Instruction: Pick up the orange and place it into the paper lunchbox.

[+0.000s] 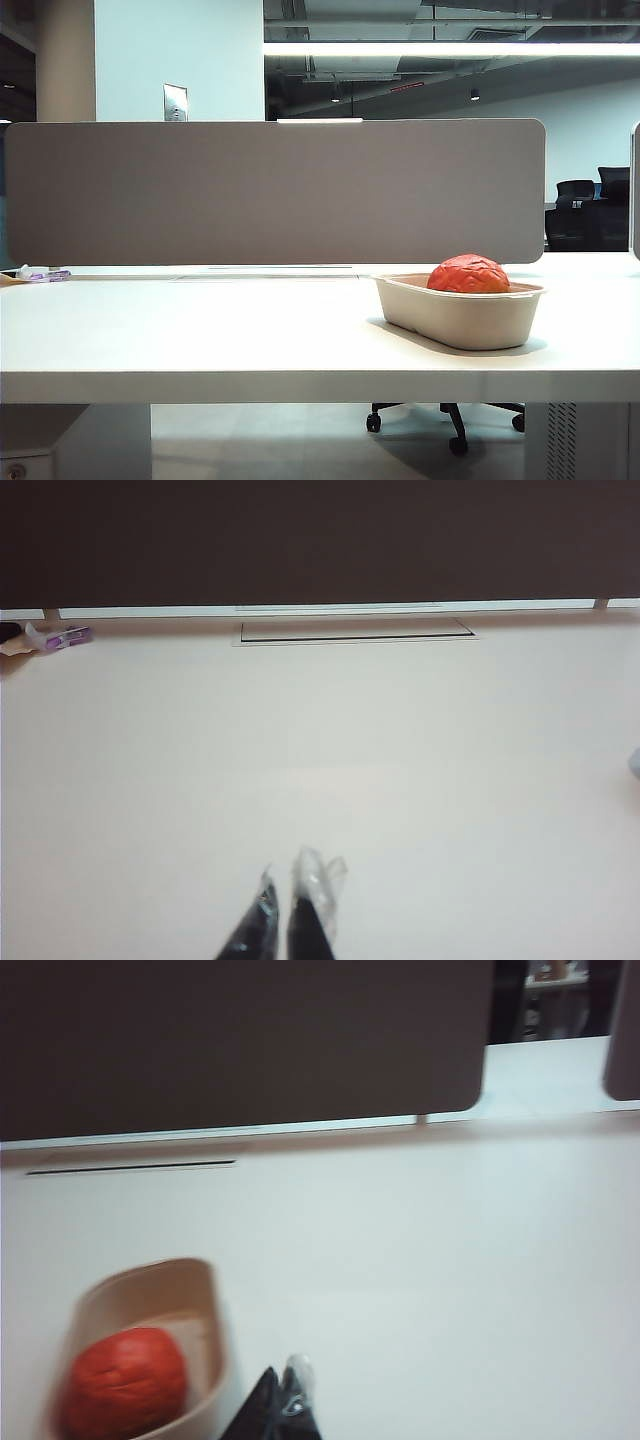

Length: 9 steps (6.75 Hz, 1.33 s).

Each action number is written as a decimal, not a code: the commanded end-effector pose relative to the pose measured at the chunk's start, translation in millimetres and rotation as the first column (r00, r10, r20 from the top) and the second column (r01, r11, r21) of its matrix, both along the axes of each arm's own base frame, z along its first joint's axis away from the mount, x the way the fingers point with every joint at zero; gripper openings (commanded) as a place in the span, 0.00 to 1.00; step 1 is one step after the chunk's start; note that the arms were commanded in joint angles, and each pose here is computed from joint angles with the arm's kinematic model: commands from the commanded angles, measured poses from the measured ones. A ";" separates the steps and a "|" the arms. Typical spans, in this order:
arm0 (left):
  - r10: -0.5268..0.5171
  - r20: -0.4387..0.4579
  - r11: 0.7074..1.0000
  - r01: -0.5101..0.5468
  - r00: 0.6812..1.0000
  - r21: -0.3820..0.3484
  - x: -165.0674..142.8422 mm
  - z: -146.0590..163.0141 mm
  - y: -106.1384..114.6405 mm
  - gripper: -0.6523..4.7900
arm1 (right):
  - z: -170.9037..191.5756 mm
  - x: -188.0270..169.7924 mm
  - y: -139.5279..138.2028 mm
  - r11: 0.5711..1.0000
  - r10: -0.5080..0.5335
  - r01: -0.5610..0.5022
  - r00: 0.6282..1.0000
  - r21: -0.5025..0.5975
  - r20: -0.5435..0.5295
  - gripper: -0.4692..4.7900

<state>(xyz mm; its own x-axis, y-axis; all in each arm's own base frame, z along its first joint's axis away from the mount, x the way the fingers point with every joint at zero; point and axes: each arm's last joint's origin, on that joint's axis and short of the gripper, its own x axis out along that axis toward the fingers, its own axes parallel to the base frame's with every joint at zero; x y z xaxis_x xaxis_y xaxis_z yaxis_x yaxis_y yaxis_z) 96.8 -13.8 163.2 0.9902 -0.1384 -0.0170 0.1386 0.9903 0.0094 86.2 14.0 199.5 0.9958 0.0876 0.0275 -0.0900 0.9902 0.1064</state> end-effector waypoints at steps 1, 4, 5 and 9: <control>0.000 0.011 1.000 0.000 1.000 0.000 -0.1 0.6 0.0 0.16 | -6.2 3.1 -4.7 1.000 -0.022 0.022 1.000 -0.003 0.006 0.09; 0.000 0.011 1.000 0.000 1.000 0.000 -0.1 0.6 0.0 0.16 | -31.5 11.1 -6.3 0.999 -0.044 0.044 0.999 -0.002 0.012 0.09; 0.000 0.011 1.000 0.000 1.000 0.000 -0.1 0.6 0.0 0.16 | -31.6 11.1 -6.3 0.999 -0.044 0.044 0.999 -0.003 0.011 0.09; 0.000 0.011 1.000 0.000 1.000 0.000 -0.1 0.6 0.0 0.16 | -31.8 11.1 -6.4 0.999 -0.044 0.044 0.999 -0.003 0.007 0.09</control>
